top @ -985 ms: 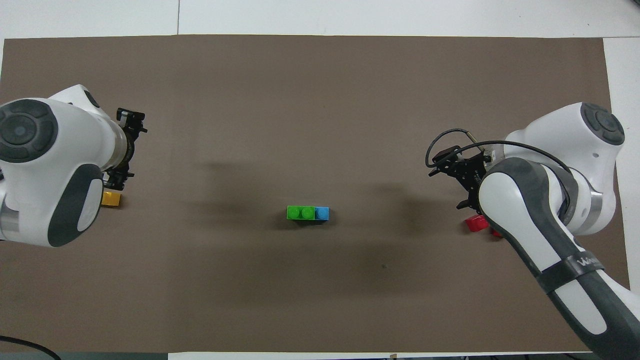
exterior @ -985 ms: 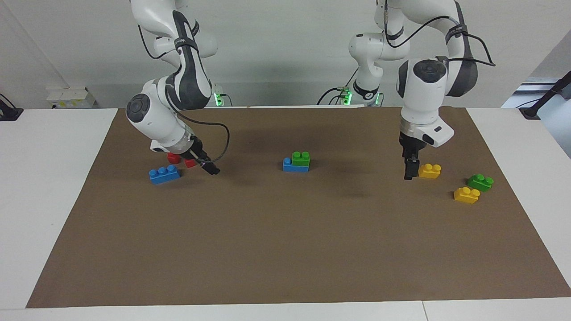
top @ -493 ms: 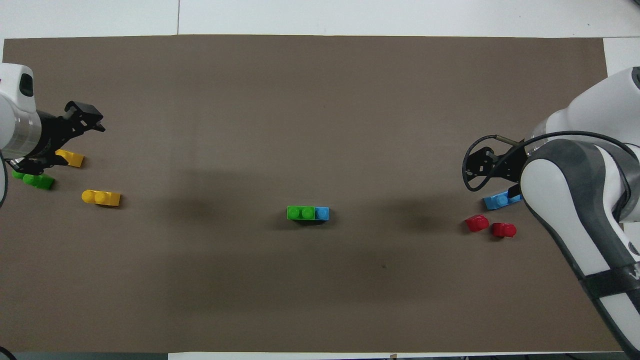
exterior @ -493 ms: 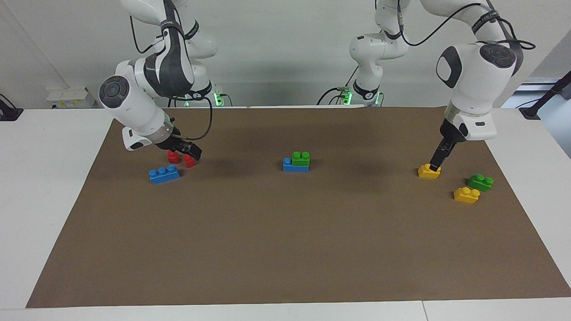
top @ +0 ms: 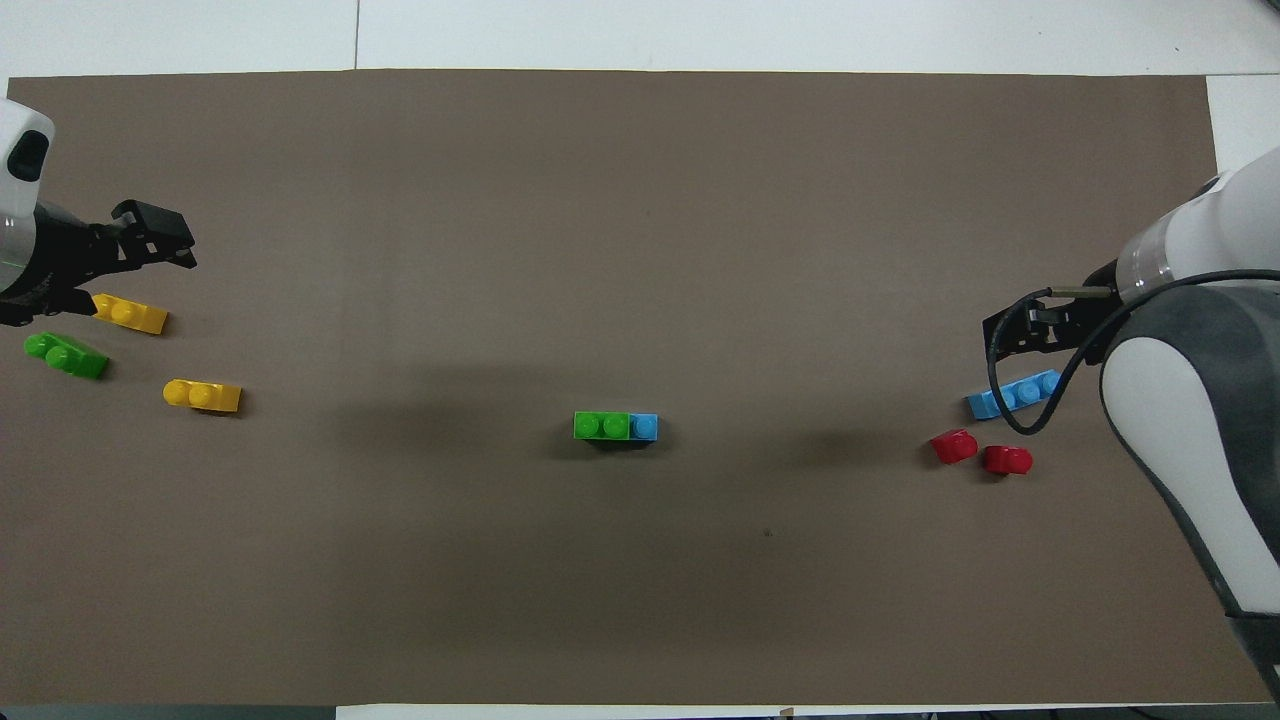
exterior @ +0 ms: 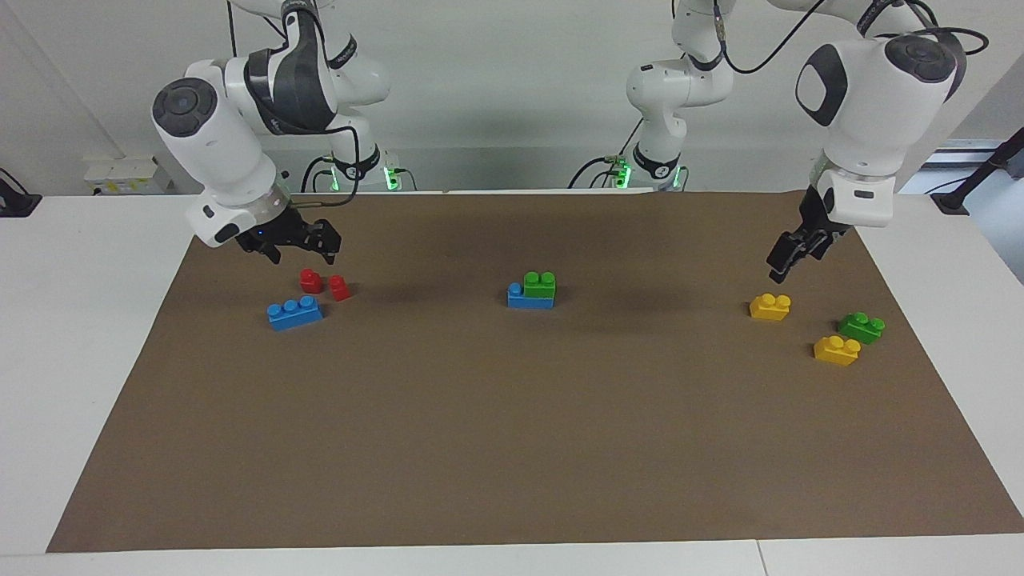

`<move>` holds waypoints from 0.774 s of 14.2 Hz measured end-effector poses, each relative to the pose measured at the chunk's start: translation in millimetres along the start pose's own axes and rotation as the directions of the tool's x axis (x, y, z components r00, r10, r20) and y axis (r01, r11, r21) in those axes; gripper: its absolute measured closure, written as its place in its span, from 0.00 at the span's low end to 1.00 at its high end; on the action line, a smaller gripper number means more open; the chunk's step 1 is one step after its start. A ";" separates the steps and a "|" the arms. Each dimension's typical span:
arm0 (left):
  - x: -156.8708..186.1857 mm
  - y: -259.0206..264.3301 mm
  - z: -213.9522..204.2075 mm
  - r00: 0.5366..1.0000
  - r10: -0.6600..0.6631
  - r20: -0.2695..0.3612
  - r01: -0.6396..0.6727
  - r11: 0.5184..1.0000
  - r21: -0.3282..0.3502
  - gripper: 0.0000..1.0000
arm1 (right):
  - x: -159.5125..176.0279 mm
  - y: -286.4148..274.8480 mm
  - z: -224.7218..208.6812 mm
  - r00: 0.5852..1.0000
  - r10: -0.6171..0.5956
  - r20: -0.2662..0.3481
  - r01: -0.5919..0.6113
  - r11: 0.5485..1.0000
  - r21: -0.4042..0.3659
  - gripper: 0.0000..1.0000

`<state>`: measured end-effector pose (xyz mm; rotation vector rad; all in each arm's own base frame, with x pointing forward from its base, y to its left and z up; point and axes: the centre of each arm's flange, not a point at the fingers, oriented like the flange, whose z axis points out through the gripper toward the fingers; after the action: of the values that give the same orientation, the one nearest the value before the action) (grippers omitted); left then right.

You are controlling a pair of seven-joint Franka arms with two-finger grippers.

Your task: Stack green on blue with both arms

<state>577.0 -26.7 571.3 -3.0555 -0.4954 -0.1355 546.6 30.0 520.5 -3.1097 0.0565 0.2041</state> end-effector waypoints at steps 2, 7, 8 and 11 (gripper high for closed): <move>-1.2 -2.2 -12.2 0.996 0.084 0.017 -0.085 0.996 0.006 0.00 | -5.5 -0.3 -23.6 0.999 -0.019 -0.028 0.019 1.000 0.002 0.00; -2.6 -6.0 -20.1 0.990 0.136 0.039 -0.137 0.991 0.011 0.00 | -2.3 1.7 -49.3 0.996 -0.056 -0.075 0.056 0.998 0.002 0.00; -2.9 -6.3 -21.5 0.990 0.137 0.041 -0.137 0.990 0.012 0.00 | -0.8 2.3 -51.9 0.995 -0.055 -0.081 0.055 0.998 0.002 0.00; -3.9 -7.1 -24.8 0.989 0.136 0.050 -0.137 0.990 0.014 0.00 | 3.2 2.9 -54.1 0.995 -0.053 -0.086 0.053 0.999 0.001 0.00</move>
<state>569.1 -22.6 595.8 -3.0697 -0.2866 -0.0516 556.7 25.6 573.6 -3.1105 -0.0239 0.0687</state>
